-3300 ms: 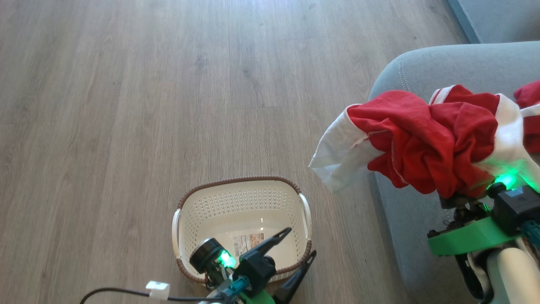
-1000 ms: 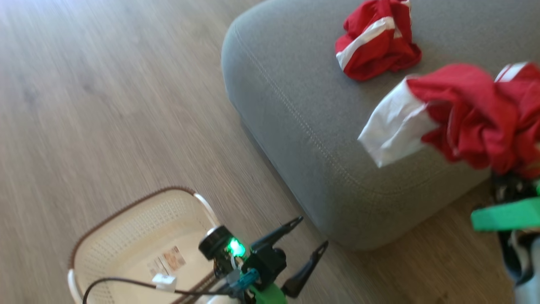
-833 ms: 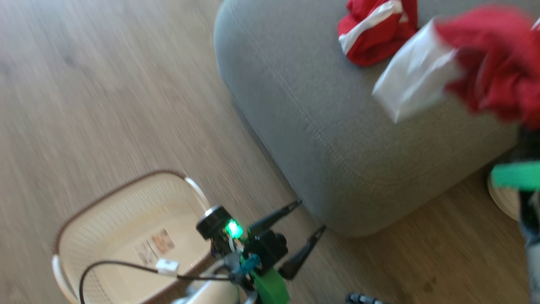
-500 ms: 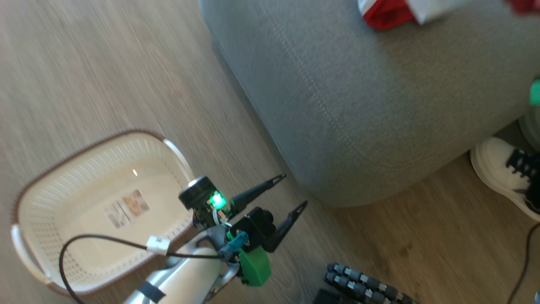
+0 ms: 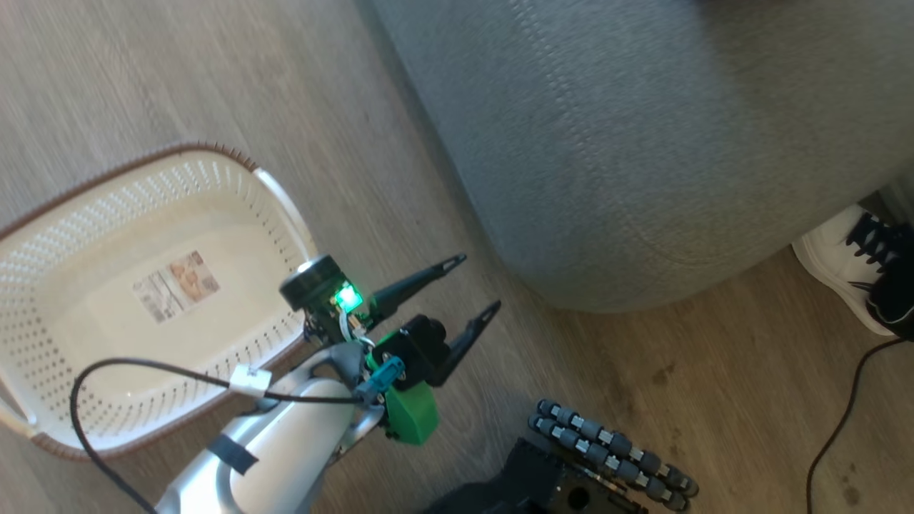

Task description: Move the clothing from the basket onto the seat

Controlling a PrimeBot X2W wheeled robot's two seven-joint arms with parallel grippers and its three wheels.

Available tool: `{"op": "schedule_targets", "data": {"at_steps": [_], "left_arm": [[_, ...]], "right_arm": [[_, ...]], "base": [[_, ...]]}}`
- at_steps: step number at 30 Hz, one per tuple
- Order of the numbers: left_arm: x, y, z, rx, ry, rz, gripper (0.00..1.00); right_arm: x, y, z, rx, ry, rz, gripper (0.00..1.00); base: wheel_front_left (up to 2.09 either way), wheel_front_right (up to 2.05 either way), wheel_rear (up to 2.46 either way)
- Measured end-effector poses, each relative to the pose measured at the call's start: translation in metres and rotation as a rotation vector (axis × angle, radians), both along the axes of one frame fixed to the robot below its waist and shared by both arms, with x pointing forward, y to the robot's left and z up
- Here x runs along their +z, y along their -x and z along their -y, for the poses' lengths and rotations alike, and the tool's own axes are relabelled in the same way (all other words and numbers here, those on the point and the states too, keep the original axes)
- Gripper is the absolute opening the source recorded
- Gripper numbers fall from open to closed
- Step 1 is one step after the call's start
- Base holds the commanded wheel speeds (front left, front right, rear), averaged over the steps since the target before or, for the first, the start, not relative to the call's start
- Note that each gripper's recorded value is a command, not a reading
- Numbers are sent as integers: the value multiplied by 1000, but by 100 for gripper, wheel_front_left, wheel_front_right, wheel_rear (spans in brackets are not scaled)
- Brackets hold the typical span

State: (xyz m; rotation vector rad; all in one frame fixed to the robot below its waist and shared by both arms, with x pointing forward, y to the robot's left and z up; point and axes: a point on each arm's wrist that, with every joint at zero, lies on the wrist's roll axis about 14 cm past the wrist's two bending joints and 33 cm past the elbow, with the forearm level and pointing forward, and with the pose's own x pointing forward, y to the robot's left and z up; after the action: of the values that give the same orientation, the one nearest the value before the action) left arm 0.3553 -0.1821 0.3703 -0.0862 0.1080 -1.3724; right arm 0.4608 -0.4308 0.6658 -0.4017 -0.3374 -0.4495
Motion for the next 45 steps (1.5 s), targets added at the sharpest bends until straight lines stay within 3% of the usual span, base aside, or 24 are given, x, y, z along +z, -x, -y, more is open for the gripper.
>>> {"op": "schedule_targets", "data": {"at_steps": [6, 13, 17, 29, 35, 36, 37, 38, 39, 45], "left_arm": [[-16, -19, -8, 51, -11, -11, 100], [-35, -33, -23, 121, -37, -34, 100], [-42, -36, -28, 140, -48, -42, 100], [-46, -42, -31, 163, -45, -43, 100], [-47, -43, -34, 176, -51, -47, 100], [-47, -44, -34, 178, -51, -48, 100], [-46, -44, -35, 179, -51, -45, 100], [-45, -45, -35, 181, -52, -41, 100], [-43, -45, -35, 184, -51, -39, 100], [-28, -47, -33, 192, -40, -20, 100]], "right_arm": [[-11, -36, 14, -19, -18, -22, 0], [-101, -55, 52, -138, -199, -198, 0], [-150, -63, 47, -144, -251, -340, 0], [-234, -71, 29, -154, -359, -640, 0], [-248, -71, 22, -148, -394, -690, 0], [-249, -71, 22, -148, -402, -695, 7], [-250, -70, 21, -148, -410, -702, 7], [-250, -70, 20, -147, -414, -707, 65], [-249, -70, 20, -145, -413, -708, 100], [-232, -61, 28, -160, -413, -701, 100]], "base": [[0, 0, 0], [0, 0, 0], [0, 0, 0], [0, 0, 0], [0, 0, 0], [0, 0, 0], [0, 0, 0], [0, 0, 0], [0, 0, 0], [0, 0, 0]]}}
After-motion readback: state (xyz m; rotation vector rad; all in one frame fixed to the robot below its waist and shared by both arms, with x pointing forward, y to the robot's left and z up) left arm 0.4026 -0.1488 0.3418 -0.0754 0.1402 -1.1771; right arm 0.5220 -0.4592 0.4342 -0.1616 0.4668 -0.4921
